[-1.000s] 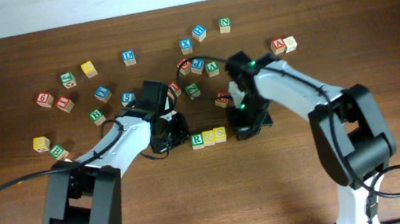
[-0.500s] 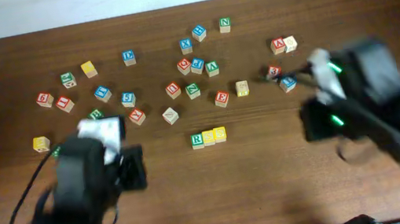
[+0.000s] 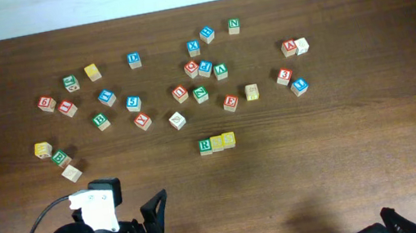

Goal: Spell out RSS

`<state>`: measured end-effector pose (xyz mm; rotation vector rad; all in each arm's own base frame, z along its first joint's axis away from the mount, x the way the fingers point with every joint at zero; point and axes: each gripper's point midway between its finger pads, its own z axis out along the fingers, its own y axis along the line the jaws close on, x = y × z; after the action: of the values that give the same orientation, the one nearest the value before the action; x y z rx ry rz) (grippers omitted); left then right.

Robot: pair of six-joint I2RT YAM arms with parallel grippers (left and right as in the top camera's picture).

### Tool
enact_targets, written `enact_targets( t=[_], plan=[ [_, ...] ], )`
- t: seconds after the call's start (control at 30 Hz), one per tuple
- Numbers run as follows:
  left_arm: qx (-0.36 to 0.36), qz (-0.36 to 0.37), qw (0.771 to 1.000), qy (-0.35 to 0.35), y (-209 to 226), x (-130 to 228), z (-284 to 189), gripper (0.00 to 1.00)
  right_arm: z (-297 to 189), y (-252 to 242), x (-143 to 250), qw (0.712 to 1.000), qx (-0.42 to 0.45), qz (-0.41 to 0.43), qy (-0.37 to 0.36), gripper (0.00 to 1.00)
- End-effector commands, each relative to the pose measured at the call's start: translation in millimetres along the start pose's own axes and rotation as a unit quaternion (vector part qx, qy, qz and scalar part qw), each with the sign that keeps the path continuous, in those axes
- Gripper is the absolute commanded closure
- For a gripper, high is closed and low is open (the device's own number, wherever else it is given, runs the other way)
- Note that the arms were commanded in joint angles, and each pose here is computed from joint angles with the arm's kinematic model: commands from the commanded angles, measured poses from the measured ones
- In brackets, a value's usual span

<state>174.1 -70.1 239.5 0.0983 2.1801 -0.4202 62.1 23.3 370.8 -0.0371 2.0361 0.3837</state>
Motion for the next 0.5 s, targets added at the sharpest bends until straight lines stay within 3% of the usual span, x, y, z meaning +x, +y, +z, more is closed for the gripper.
enact_targets(
  t=[0.0,0.2,0.47],
  plan=[
    [-0.005,0.005,1.000,0.002,2.3,2.2,1.8,0.01,-0.1,-1.8,-0.4,1.000,0.004,-0.003,-0.003,0.02],
    [-0.005,0.005,1.000,0.002,2.3,2.2,1.9,0.01,0.0,-2.9,0.8,1.000,0.007,-0.005,0.000,0.02],
    [-0.005,0.005,1.000,0.002,2.3,2.2,1.8,0.01,7.2,-37.5,8.8,0.994,0.105,-0.021,0.014,0.02]
  ],
)
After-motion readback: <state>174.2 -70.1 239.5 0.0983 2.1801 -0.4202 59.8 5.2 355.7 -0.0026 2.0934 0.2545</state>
